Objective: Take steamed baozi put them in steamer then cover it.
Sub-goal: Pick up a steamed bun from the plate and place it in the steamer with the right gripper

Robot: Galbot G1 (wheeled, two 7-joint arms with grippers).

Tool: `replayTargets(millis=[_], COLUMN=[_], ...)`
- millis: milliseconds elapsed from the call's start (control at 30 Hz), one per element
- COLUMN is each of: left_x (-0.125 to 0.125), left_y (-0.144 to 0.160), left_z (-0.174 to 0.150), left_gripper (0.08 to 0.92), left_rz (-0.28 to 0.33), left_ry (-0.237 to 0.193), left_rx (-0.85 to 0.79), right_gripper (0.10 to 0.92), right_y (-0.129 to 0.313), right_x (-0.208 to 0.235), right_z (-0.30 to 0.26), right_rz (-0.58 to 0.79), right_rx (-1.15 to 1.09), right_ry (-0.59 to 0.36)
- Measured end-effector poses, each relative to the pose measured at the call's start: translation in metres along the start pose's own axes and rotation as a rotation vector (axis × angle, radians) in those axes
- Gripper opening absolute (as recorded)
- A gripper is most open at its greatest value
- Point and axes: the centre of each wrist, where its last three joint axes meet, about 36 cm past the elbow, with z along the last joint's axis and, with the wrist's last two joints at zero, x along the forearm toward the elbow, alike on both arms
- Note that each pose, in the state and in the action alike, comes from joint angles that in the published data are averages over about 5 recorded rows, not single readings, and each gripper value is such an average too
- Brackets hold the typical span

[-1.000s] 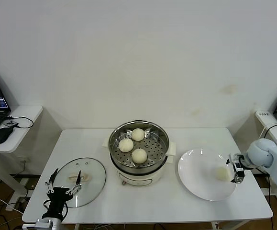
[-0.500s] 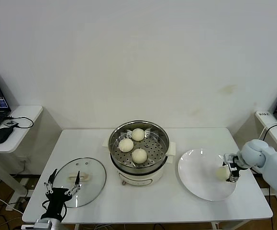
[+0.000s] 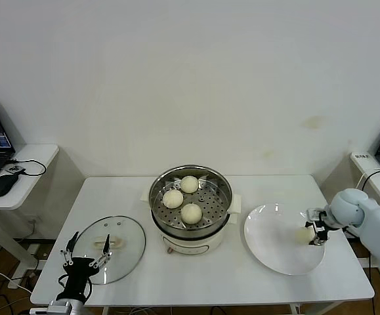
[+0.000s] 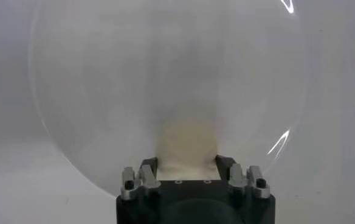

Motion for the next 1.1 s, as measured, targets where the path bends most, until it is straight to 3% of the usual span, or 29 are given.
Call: replayTargets(millis=[267, 667, 867, 1100], left_x=[-0.002, -0.007, -0.006, -0.005], left_y=[0.003, 0.001, 0.006, 0.008], left_z=[-0.003, -0.006, -0.006, -0.009], left_gripper=[0.823, 0.823, 0.823, 0.823], left_rz=[0.015, 0.026, 0.018, 0.008], left_ry=[-0.004, -0.016, -0.018, -0.025], left_rx=[-0.016, -0.014, -0.015, -0.012], right_gripper=[0.607, 0.619, 0.619, 0.619], right_y=[-0.031, -0.089, -0.103, -0.106], right_x=[0.060, 0.169, 0.190, 0.185], right_z=[-0.023, -0.121, -0.183, -0.247], right_rz=[0.063, 0.168, 0.171, 0.149], right_rx=[0.025, 0.068, 0.077, 0.083], right_ry=[-0.048, -0.203, -0.269, -0.295])
